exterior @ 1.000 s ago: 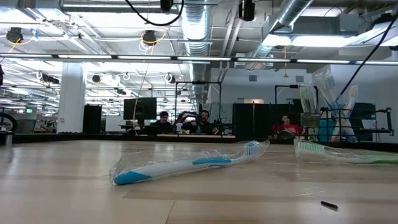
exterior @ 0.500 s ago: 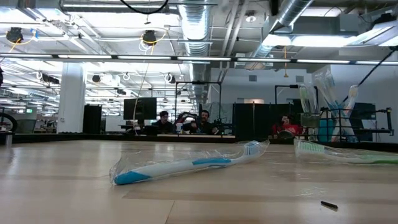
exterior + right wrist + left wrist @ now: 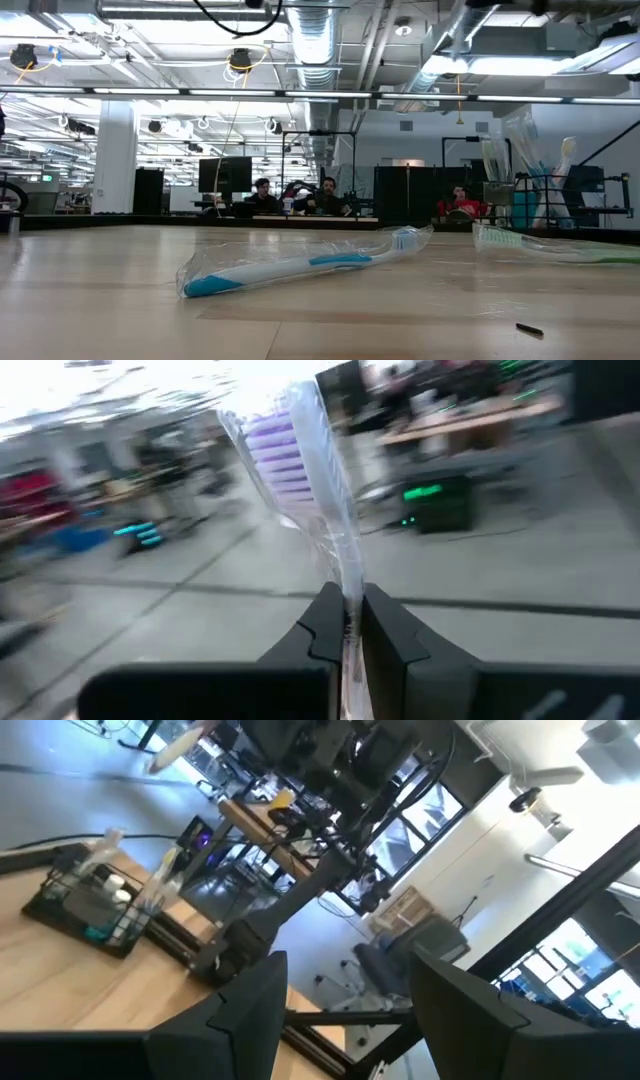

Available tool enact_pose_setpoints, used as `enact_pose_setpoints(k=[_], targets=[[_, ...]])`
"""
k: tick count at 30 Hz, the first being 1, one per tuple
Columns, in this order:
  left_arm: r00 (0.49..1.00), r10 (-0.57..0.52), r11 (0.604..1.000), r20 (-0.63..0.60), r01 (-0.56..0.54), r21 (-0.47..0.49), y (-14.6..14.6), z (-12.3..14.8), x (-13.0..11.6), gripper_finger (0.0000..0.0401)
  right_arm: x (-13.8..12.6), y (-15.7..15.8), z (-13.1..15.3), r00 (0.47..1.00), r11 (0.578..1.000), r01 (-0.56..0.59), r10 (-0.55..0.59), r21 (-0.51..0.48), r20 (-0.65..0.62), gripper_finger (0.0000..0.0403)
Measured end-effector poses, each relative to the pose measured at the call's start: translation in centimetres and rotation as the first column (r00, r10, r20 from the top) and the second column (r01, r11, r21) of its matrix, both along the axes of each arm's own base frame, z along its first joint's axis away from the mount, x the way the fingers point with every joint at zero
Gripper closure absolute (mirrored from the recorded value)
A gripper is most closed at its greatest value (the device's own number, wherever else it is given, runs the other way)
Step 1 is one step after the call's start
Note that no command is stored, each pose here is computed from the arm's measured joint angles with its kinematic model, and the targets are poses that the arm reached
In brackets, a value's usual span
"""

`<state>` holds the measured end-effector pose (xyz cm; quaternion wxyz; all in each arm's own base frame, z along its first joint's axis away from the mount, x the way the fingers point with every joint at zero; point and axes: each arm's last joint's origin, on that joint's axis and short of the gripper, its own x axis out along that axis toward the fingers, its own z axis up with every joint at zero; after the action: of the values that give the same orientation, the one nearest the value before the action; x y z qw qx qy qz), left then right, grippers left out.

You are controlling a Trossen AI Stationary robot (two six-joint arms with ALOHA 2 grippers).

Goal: Pick & Place toothbrushing station
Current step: Put the purple toothbrush in the left section of wire organizer

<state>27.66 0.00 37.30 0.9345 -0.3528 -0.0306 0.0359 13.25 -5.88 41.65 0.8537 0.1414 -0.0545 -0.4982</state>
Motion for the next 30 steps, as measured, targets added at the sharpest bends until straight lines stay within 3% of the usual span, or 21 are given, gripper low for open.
enact_pose_setpoints(k=[5, 13, 30], targets=[[1.000, 0.002, 1.000, -0.011, -0.002, -0.021, 0.0, -0.4, 0.5, 0.0199, -1.3, -0.3, -0.5, 0.979, 0.983, 0.182, -0.182, -0.010, -0.092, 0.0392], [1.000, 0.005, 1.000, -0.027, -0.005, -0.025, 0.0, -0.8, 0.8, 0.0215, -2.9, -0.7, -1.7, 0.919, 0.936, 0.352, -0.345, 0.003, -0.190, 0.0396], [1.000, 0.004, 0.998, -0.023, -0.005, -0.055, 0.0, -0.8, 0.8, 0.0243, -4.0, -2.3, -7.9, 0.846, 0.863, 0.505, -0.487, 0.033, -0.216, 0.0396]])
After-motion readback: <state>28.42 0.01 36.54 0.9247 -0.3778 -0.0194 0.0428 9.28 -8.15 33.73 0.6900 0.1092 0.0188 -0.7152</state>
